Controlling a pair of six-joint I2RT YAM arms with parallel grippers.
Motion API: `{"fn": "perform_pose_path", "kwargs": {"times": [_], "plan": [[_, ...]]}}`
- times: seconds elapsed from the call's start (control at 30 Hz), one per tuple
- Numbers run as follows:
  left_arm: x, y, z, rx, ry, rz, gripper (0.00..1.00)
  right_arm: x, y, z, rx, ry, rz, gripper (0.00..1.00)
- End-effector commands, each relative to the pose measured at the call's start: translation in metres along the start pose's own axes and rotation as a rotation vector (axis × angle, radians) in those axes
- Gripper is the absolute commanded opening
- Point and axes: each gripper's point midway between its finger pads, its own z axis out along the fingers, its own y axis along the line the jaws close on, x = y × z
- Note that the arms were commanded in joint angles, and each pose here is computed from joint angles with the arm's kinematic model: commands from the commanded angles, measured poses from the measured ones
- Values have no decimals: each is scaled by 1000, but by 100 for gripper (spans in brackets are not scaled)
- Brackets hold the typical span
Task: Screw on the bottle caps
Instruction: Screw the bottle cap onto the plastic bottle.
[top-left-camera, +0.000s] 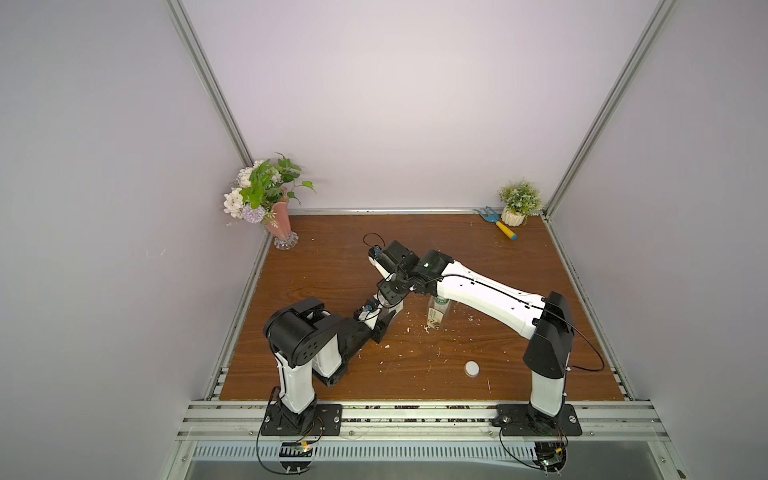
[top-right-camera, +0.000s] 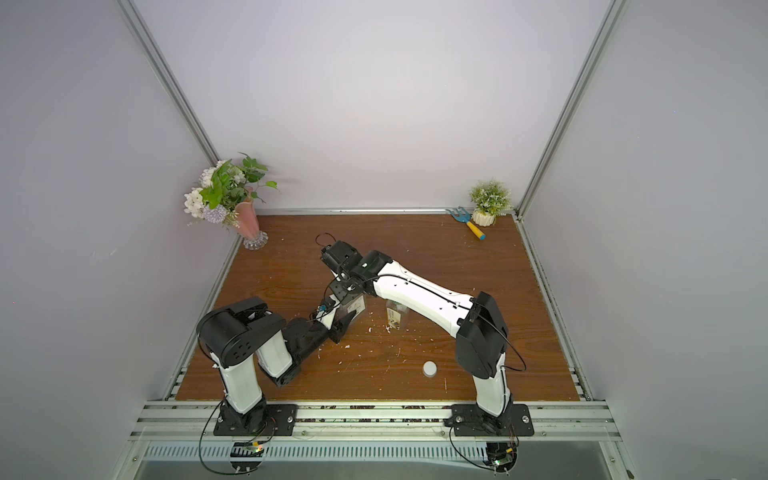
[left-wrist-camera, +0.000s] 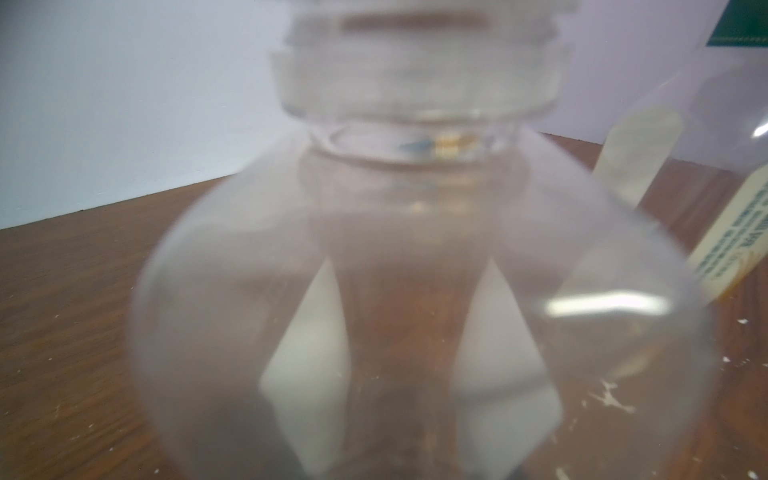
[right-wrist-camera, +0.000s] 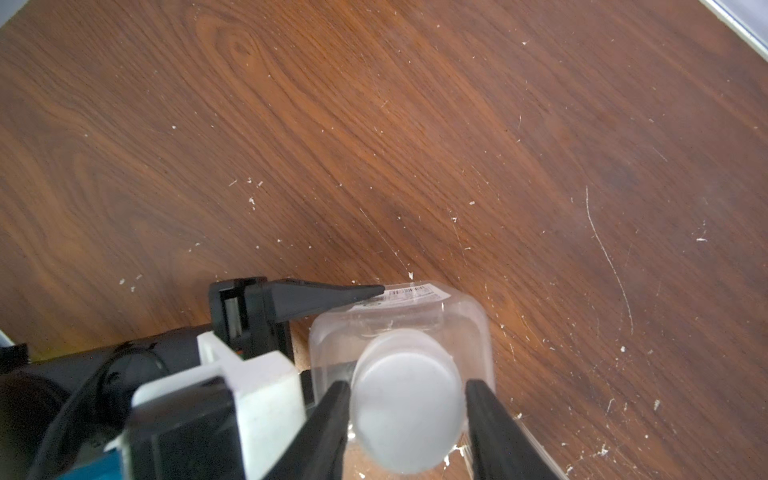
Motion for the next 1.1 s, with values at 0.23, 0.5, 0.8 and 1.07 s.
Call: {"fn": "perform_pose_path", "kwargs": {"times": [0.23, 0.5, 0.8, 1.07], "plan": [[-9, -4, -2, 9, -43, 20, 26, -40, -10, -34, -49, -189, -30, 66], [-10, -7, 0, 27, -45, 20, 26, -25, -17, -41, -168, -266, -145, 70], [-8, -12, 1, 57, -40, 18, 26, -3, -7, -63, -380, -453, -232, 68], [-8, -14, 2, 68, -39, 18, 26, -11, 0, -56, -412, -452, -285, 69]]}}
